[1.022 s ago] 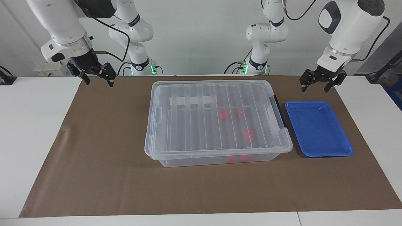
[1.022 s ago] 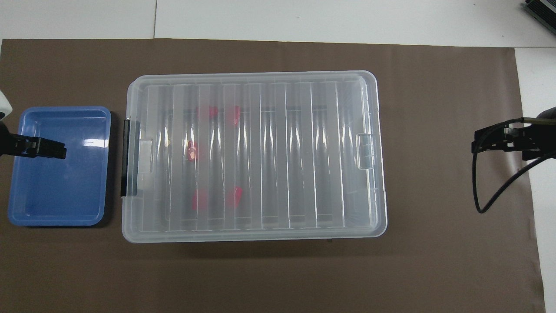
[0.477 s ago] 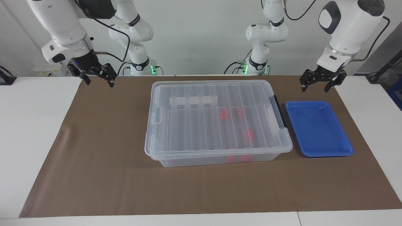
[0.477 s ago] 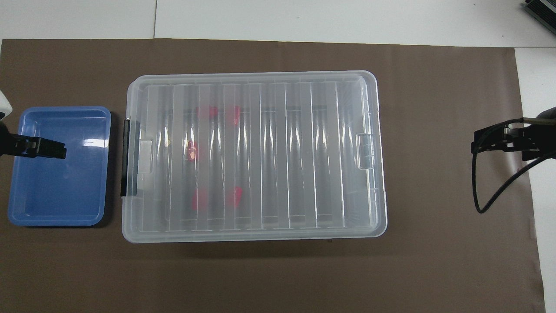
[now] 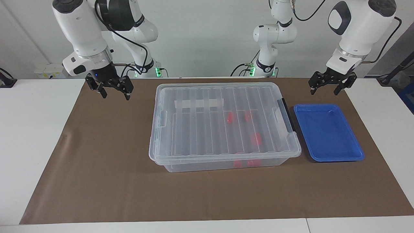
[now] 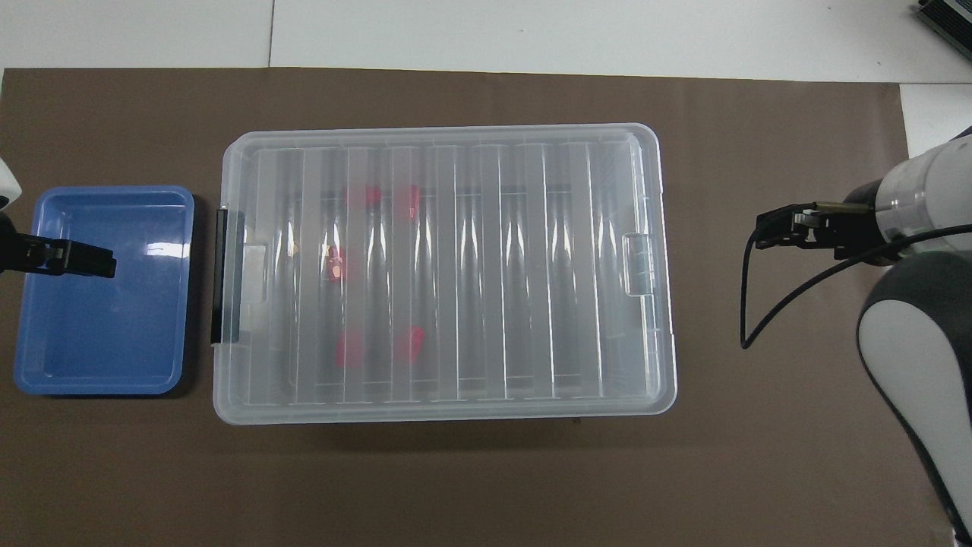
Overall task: Place red block in blue tray from box
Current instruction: 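Push the clear lid away from the left gripper with the right gripper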
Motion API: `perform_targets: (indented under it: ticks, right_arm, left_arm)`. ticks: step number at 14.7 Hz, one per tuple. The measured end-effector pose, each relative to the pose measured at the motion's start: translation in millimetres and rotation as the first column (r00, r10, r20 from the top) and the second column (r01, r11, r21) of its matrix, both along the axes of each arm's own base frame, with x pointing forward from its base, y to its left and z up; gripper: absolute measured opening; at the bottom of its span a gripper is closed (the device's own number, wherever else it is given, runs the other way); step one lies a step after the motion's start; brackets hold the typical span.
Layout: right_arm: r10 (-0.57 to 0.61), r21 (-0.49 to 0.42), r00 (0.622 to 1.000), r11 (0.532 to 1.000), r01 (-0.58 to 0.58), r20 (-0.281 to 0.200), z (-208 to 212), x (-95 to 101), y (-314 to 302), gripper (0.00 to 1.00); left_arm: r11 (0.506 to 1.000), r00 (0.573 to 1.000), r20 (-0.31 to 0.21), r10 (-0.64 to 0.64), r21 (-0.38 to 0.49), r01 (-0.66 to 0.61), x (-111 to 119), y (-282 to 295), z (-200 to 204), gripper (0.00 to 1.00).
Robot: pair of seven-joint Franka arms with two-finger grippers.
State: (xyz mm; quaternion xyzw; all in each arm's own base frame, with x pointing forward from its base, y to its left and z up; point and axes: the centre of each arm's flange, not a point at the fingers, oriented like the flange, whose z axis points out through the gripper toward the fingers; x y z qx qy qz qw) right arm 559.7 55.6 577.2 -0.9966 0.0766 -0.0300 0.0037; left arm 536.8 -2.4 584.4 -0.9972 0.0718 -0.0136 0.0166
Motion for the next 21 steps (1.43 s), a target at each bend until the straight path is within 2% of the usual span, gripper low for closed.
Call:
perform_targets:
  ticks: [4, 11, 14, 17, 21]
  right_arm:
    - [-0.005, 0.006, 1.0, 1.0, 0.005, 0.022, -21.9, 9.6, 29.3, 0.95]
    - [0.072, 0.008, 0.997, 0.997, -0.072, 0.041, -65.6, 28.0, 84.9, 0.89]
    - [0.081, 0.005, 0.996, 0.997, -0.082, 0.019, -84.6, 31.9, 92.7, 0.85]
    - [0.083, -0.001, 0.996, 0.997, -0.083, -0.012, -99.2, 27.3, 94.0, 0.74]
    - [0.083, -0.003, 0.996, 0.997, -0.083, -0.024, -103.8, 24.2, 92.8, 0.74]
  left_arm:
    - [1.0, 1.0, 0.0, 0.0, 0.0, 0.0, 0.0, 0.0, 0.0, 1.0]
    - [1.0, 1.0, 0.0, 0.0, 0.0, 0.0, 0.0, 0.0, 0.0, 1.0]
    - [1.0, 1.0, 0.0, 0.0, 0.0, 0.0, 0.0, 0.0, 0.0, 1.0]
    - [1.0, 1.0, 0.0, 0.0, 0.0, 0.0, 0.0, 0.0, 0.0, 1.0]
    - [1.0, 1.0, 0.0, 0.0, 0.0, 0.0, 0.0, 0.0, 0.0, 1.0]
